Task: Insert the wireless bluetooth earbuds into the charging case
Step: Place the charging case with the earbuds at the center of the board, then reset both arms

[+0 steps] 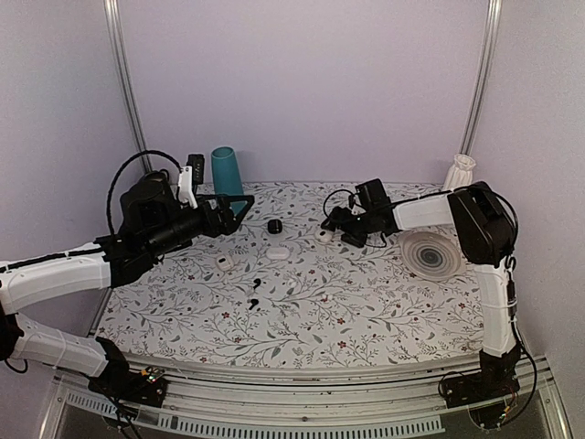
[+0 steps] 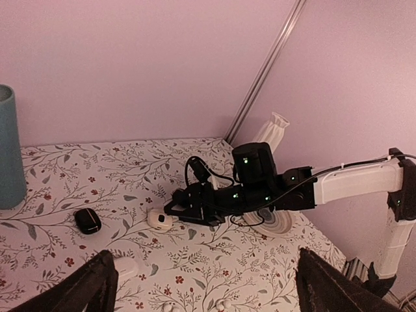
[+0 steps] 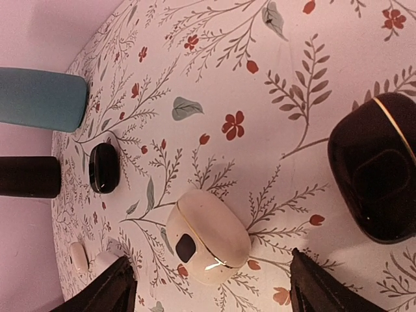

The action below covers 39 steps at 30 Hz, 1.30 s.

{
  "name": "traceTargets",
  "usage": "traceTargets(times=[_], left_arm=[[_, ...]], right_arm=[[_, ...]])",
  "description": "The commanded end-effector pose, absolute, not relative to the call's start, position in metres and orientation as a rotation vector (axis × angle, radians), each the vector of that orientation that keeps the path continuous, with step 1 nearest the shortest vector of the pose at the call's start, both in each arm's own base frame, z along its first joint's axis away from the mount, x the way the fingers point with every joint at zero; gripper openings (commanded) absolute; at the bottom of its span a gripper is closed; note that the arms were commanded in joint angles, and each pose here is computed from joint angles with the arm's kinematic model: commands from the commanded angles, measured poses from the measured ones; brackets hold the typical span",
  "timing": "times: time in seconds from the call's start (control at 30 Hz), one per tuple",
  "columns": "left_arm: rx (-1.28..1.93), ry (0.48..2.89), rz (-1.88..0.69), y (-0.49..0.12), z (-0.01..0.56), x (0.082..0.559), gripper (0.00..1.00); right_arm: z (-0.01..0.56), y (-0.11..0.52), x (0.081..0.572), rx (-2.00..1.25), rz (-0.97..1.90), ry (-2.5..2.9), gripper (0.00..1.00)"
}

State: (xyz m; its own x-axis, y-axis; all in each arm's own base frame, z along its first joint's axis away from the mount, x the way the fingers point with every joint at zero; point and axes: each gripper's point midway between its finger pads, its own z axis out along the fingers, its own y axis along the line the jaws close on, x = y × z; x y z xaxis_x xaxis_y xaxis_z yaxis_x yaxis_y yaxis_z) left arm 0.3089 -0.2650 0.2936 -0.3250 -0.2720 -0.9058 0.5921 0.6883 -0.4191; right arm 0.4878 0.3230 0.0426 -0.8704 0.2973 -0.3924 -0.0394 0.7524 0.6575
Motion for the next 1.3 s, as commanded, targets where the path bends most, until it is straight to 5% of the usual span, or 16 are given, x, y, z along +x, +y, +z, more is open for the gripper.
traceTargets(times=[0.0, 0.3, 0.87, 1.27], left_arm=[[0.271, 1.669, -0.882, -0.261, 0.296, 0.310, 0.96], [0.282, 1.661, -0.882, -0.260, 0.294, 0.310, 0.96], [0.212, 1.851, -0.959, -0.249, 0.233, 0.301, 0.96], [0.189, 1.913, -0.955, -0.252, 0.204, 0.307, 0.96]], right_arm=[[0.077, 0.314, 0.491, 0.169, 0.889, 2.422, 0.85], [0.099, 0.304, 0.483, 0.154, 0.837, 2.402, 0.99], [0.161, 0.311, 0.387, -0.046, 0.653, 2.349, 0.99], [0.213, 0.310, 0.318, -0.186, 0.772, 2.111, 0.99]])
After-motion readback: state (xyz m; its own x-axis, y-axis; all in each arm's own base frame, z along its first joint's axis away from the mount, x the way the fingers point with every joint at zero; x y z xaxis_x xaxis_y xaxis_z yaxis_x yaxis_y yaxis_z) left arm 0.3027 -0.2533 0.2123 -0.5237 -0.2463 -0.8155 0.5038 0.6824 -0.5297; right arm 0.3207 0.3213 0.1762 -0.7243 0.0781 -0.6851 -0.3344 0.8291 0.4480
